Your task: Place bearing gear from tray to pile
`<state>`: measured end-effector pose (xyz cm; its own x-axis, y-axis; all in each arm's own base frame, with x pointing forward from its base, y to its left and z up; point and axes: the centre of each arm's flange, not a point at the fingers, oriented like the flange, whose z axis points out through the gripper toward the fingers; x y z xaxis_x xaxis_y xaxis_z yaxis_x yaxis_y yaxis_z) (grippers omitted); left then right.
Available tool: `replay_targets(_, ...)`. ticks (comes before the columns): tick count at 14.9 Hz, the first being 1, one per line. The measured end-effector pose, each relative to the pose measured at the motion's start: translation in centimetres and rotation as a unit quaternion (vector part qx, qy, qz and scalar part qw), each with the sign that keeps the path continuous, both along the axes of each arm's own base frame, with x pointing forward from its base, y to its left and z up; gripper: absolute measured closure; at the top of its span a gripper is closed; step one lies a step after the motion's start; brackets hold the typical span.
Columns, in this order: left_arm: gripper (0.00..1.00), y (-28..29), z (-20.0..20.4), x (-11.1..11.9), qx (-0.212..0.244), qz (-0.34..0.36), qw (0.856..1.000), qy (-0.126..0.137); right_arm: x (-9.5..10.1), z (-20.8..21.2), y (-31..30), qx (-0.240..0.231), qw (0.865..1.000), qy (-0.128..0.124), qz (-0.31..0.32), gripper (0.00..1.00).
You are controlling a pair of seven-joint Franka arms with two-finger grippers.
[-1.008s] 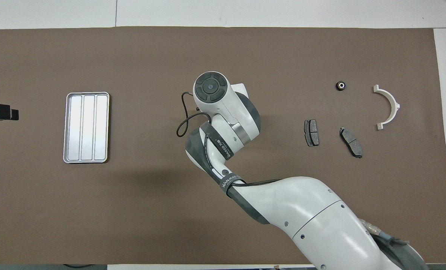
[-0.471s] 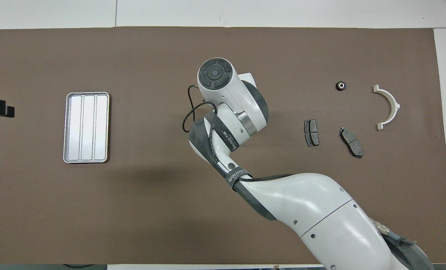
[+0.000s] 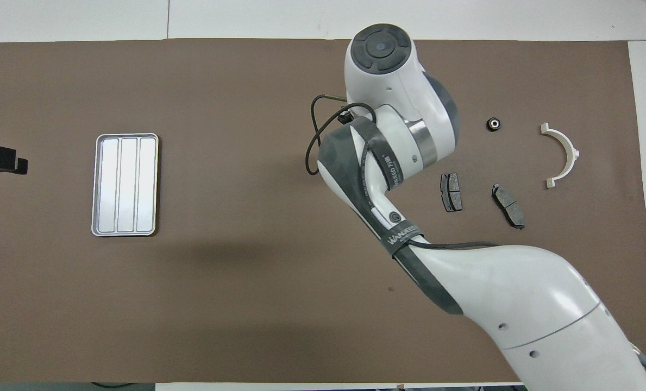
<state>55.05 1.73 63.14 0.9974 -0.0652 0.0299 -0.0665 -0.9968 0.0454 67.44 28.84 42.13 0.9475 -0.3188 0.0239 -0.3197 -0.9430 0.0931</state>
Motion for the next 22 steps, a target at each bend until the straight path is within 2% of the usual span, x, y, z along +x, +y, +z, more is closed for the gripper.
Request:
replay_targets(4, 0.00, -0.5, 0.3, 0.4, 0.009, -0.006, 1.000, 0.000, 1.7, 1.8, -6.1, 0.001, 0.999, 0.008, 0.047, 0.81)
replay_targets(7, 0.00, -0.6, 0.5, 0.8, 0.009, -0.006, 1.000, -0.013, 3.0, 0.1, -11.4, 0.001, 0.997, 0.023, 0.073, 0.81)
replay_targets(9, 0.00, -0.6, 0.6, 1.1, 0.010, -0.006, 1.000, -0.023, 3.6, -1.6, -14.8, 0.004, 0.996, 0.018, 0.085, 0.81)
replay_targets(17, 0.00, -0.7, 0.2, 1.6, 0.010, -0.006, 0.999, -0.030, 1.4, -9.7, -19.5, 0.013, 0.996, -0.011, 0.088, 0.81)
replay_targets(22, 0.00, -0.7, 0.1, 1.6, 0.010, -0.006, 0.999, -0.030, 0.9, -11.7, -21.0, 0.015, 0.996, -0.016, 0.087, 0.81)
